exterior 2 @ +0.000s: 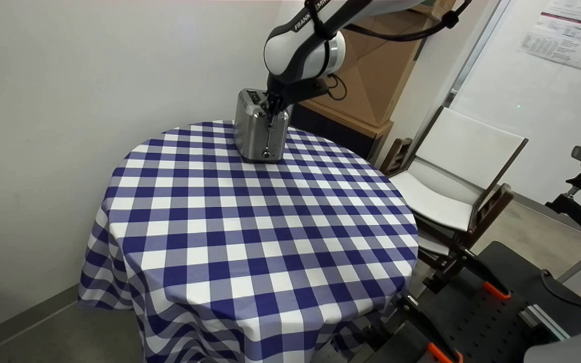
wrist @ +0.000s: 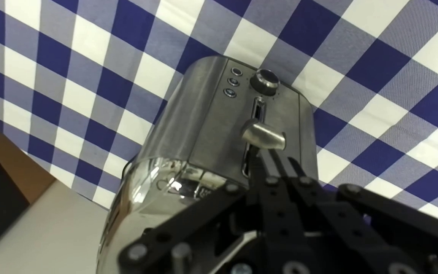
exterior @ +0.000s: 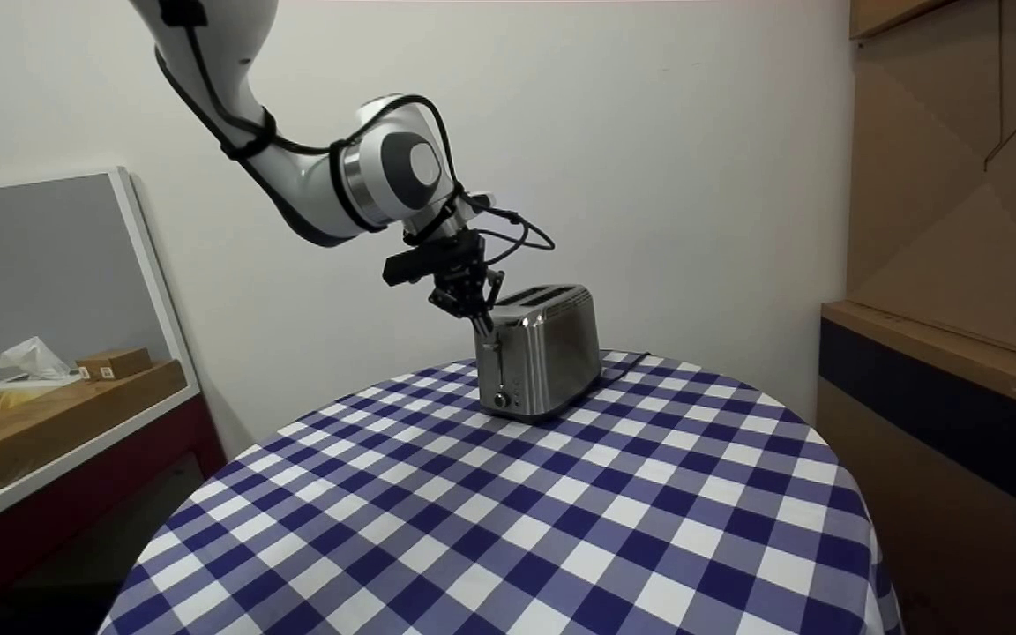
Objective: Turn on and off the toaster
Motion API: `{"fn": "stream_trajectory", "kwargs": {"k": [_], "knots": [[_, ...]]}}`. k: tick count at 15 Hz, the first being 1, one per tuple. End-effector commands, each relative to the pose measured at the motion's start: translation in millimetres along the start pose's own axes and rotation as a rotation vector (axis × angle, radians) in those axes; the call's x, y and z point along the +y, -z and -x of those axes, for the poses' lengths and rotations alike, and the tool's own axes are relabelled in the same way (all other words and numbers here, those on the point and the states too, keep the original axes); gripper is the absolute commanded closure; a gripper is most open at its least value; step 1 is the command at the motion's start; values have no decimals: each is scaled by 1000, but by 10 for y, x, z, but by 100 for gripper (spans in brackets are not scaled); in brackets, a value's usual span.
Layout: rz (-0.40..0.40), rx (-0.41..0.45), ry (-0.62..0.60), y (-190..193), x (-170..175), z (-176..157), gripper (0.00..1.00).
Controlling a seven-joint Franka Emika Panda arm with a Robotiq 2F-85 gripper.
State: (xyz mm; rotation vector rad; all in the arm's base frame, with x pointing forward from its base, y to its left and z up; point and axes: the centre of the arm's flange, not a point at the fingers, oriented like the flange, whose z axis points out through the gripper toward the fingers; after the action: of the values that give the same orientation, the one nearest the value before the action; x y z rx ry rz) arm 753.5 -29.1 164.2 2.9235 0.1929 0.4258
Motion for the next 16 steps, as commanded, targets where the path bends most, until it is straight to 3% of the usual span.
{"fn": "stream_trajectory", "kwargs": {"k": [1, 16], "knots": [[-3, 11, 7, -78, 9, -110, 100], [5, -16, 31, -451, 29, -68, 100]]}}
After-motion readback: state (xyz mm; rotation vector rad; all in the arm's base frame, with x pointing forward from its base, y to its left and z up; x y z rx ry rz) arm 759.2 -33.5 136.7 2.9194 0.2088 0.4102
